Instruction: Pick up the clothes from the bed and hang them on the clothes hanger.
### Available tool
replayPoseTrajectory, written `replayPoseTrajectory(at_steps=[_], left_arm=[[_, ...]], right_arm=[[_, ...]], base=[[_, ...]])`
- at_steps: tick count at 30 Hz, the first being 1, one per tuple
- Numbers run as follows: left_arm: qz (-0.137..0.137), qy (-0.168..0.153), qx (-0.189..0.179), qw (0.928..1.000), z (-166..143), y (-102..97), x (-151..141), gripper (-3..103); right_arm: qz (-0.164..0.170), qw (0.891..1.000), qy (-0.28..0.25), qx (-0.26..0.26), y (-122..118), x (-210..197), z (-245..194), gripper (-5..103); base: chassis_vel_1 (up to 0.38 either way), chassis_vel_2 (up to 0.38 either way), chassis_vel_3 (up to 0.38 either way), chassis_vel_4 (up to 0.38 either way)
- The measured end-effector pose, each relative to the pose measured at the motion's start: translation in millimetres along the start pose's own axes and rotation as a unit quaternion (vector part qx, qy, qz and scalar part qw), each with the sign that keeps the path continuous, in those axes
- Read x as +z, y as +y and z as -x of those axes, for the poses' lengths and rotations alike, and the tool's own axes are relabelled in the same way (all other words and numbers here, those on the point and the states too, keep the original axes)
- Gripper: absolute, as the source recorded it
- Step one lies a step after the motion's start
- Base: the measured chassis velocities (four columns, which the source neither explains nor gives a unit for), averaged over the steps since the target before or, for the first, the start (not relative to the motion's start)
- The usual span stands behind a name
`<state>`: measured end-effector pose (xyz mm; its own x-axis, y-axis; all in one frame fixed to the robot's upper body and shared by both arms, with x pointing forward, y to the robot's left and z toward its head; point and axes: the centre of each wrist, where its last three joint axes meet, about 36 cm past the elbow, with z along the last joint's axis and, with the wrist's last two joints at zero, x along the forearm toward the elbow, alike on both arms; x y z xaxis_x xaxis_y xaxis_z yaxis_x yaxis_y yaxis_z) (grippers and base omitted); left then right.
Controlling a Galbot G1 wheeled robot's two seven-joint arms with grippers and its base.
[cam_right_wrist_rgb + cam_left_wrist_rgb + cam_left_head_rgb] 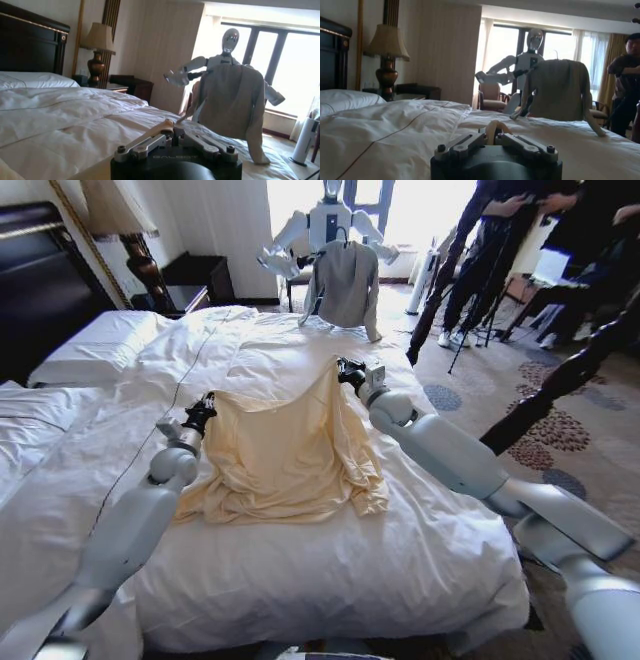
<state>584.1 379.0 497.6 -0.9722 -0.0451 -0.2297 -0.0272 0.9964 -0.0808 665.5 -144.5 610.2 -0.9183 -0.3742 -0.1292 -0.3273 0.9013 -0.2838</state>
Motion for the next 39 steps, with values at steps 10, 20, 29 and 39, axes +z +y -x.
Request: replayPoseTrajectory(at_steps=[10, 20, 29, 39], left_arm=[[0.027, 0.033, -0.034, 0.9985, 30, -10.3, 68, 1], [0.051, 0.096, -0.021, 0.9938, 13, -1.2, 75, 25], [0.058, 0.132, -0.005, 0.9895, -3, 34.7, 32, 57], [0.028, 0.12, 0.012, 0.9923, -37, 59.2, -29, 94]], right_arm=[[-0.018, 0.998, 0.037, 0.043, -2, 48, 35, -3], [0.053, 0.989, 0.124, 0.056, -7, 77, 46, 12], [0.233, 0.945, 0.222, 0.05, -40, 40, 45, 42], [0.274, 0.936, 0.22, 0.035, -84, -14, 15, 81]], base=[[0.0, 0.0, 0.0, 0.0], [0.0, 0.0, 0.0, 0.0], [0.0, 0.0, 0.0, 0.0], [0.0, 0.0, 0.0, 0.0]])
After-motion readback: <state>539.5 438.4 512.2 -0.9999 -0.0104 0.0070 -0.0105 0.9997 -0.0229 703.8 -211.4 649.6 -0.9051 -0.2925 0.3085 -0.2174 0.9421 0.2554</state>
